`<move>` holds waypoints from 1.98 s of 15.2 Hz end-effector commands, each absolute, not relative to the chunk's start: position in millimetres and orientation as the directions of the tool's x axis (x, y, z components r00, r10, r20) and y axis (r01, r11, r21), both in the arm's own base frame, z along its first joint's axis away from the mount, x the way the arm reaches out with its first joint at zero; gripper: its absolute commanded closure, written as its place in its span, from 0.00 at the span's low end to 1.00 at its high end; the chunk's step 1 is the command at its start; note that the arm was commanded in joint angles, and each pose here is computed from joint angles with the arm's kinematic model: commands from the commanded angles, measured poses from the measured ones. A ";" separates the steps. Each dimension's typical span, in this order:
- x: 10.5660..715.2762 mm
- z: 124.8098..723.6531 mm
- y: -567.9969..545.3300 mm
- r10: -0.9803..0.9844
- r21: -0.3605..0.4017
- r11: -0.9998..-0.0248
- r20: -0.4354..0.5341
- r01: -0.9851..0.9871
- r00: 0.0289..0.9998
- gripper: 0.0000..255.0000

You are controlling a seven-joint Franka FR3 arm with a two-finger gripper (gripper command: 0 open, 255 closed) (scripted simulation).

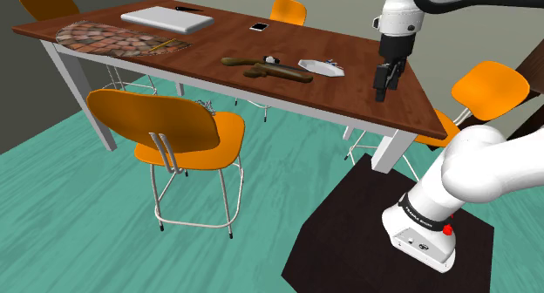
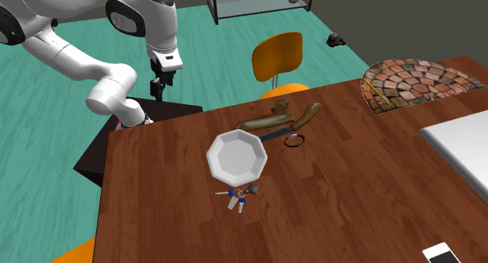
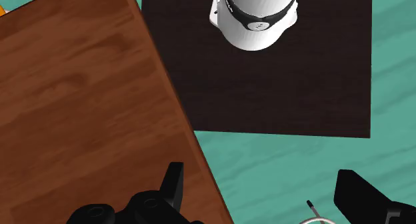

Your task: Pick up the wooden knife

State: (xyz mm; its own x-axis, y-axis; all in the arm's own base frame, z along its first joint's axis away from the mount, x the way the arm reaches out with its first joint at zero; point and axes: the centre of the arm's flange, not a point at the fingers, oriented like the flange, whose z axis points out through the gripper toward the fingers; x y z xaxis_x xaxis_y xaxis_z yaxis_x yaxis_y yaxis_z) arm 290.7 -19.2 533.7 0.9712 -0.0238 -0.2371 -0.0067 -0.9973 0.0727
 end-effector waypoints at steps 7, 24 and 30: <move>360.2 521.0 -34.2 0.070 0.047 -0.996 -0.196 0.081 0.978 0.00; 562.9 499.6 -40.5 0.328 -0.004 -0.944 -0.069 0.329 0.942 0.00; 634.3 497.9 -30.0 0.413 -0.014 -0.911 -0.020 0.413 0.910 0.00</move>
